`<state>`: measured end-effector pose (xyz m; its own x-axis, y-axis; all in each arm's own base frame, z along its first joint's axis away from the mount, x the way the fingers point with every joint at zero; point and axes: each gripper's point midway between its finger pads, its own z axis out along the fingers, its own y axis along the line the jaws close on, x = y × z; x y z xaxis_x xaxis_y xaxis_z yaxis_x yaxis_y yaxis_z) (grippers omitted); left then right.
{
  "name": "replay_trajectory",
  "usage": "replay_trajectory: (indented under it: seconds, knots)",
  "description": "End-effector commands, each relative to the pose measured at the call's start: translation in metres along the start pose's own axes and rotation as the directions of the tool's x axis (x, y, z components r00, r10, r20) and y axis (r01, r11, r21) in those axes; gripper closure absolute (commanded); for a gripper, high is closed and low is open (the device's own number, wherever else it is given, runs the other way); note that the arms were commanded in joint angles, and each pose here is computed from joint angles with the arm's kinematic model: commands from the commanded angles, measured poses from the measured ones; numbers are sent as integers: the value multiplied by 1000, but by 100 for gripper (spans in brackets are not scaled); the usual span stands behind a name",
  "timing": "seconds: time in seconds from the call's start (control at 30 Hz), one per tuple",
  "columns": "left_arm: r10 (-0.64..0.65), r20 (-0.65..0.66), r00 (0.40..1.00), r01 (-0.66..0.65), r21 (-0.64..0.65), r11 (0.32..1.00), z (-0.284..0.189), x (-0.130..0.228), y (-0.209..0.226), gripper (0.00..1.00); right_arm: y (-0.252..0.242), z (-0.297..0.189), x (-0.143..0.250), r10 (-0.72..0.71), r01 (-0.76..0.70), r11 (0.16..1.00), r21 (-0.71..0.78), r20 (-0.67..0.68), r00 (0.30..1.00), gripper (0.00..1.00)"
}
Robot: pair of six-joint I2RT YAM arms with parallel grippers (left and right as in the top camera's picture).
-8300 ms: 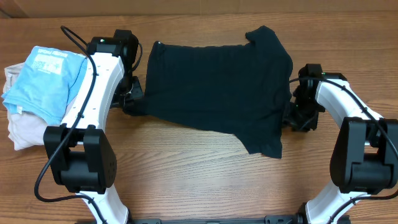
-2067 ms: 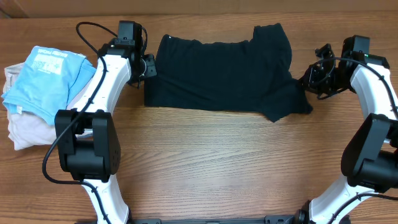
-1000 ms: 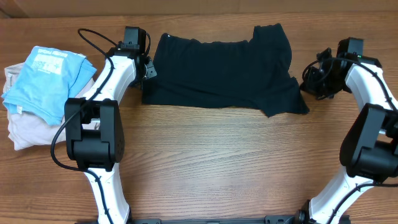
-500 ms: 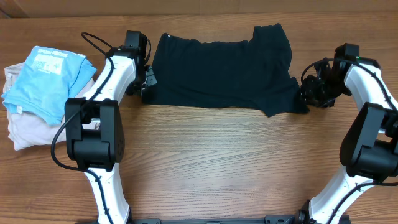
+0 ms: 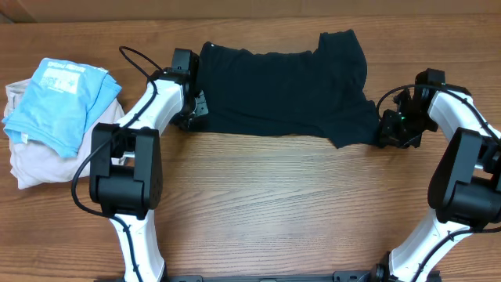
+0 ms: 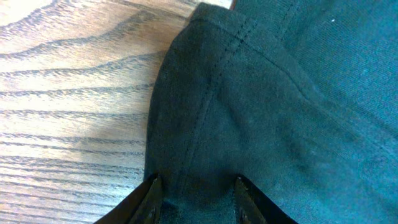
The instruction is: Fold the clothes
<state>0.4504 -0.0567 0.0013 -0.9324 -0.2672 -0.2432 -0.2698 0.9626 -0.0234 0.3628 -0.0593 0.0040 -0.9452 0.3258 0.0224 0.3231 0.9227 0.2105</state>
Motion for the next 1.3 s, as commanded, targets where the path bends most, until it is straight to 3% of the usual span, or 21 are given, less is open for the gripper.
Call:
replay_trajectory:
  seconds: [0.0, 0.07, 0.2, 0.37, 0.53, 0.7, 1.0, 1.27]
  knots:
    - [25, -56, 998, -28, -62, 998, 29, 26, 16, 60, -2, 6, 7, -1, 1, 1000, 12, -20, 1000, 90]
    - [25, -41, 999, -28, -74, 997, 31, 25, 19, 60, -3, 6, 7, -1, 1, 1000, 16, -19, 1000, 96]
    - [25, -36, 999, -27, -69, 997, 31, 24, 17, 64, -16, 5, 8, 21, -19, 996, 92, -22, 1000, 96]
    - [41, -79, 996, -48, -91, 995, 30, 34, 23, 85, -36, 2, 10, 100, -96, 976, 195, -8, 995, 96]
    - [28, -200, 979, -57, -142, 988, 25, 64, 37, 96, -37, 2, 13, 109, -103, 974, 200, -21, 994, 96]
    - [-65, -296, 953, -29, -303, 953, 14, 97, 69, 96, -62, -6, 31, 223, -197, 923, 332, -42, 974, 96]
    - [-108, -433, 895, -67, -370, 927, 10, 146, 96, 96, -70, -12, 57, 307, -246, 899, 362, -122, 944, 96]
    - [-123, -449, 885, -62, -376, 925, 7, 149, 101, 96, -57, -23, 61, 288, -235, 921, 311, -137, 948, 96]
